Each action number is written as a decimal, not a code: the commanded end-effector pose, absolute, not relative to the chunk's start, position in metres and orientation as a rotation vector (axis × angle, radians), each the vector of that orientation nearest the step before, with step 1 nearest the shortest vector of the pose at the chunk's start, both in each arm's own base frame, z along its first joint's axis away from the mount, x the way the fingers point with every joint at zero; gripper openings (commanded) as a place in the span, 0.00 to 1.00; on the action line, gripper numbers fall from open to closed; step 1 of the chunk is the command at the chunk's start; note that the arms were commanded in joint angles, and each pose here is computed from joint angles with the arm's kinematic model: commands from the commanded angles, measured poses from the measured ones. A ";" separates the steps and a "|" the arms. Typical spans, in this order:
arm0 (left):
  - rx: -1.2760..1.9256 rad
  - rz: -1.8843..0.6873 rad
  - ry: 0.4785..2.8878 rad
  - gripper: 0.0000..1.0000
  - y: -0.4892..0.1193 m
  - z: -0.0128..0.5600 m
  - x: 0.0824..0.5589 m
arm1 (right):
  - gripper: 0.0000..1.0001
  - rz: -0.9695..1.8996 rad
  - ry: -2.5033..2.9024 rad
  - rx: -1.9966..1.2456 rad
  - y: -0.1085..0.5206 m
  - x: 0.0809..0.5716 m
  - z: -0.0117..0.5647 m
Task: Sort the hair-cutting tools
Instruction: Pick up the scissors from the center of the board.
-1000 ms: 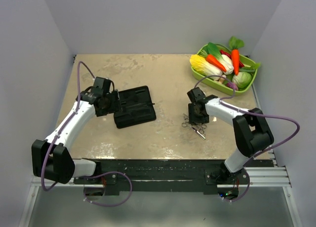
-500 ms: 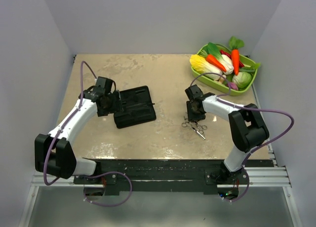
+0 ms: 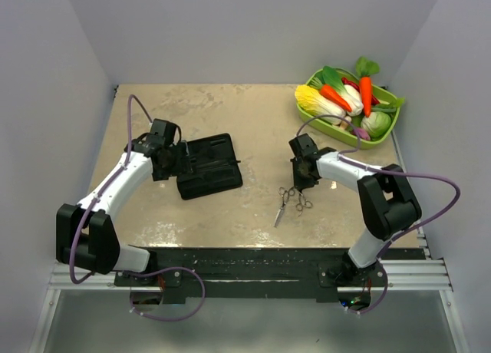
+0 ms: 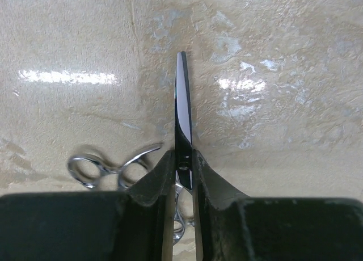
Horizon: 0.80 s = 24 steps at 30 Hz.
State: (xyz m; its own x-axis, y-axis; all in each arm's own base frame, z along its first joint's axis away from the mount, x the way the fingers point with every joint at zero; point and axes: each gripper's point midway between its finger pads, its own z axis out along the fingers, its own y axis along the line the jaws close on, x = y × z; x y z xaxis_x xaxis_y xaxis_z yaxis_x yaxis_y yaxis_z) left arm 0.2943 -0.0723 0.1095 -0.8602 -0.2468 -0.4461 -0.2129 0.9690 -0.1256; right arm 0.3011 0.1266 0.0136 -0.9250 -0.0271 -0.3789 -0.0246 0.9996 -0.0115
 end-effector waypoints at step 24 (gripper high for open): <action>-0.295 -0.120 2.580 0.77 -0.073 0.126 0.310 | 0.38 -0.108 2.885 0.045 0.103 0.274 -0.019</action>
State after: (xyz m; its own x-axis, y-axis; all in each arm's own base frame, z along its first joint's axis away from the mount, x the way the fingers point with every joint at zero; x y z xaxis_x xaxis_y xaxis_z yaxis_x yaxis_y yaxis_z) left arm 0.2946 -0.0729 0.1077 -0.8662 -0.2354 -0.4407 -0.2015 0.9717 -0.1230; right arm 0.3210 0.1216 0.0141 -0.9143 0.0238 -0.4043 0.0282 0.9996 -0.0049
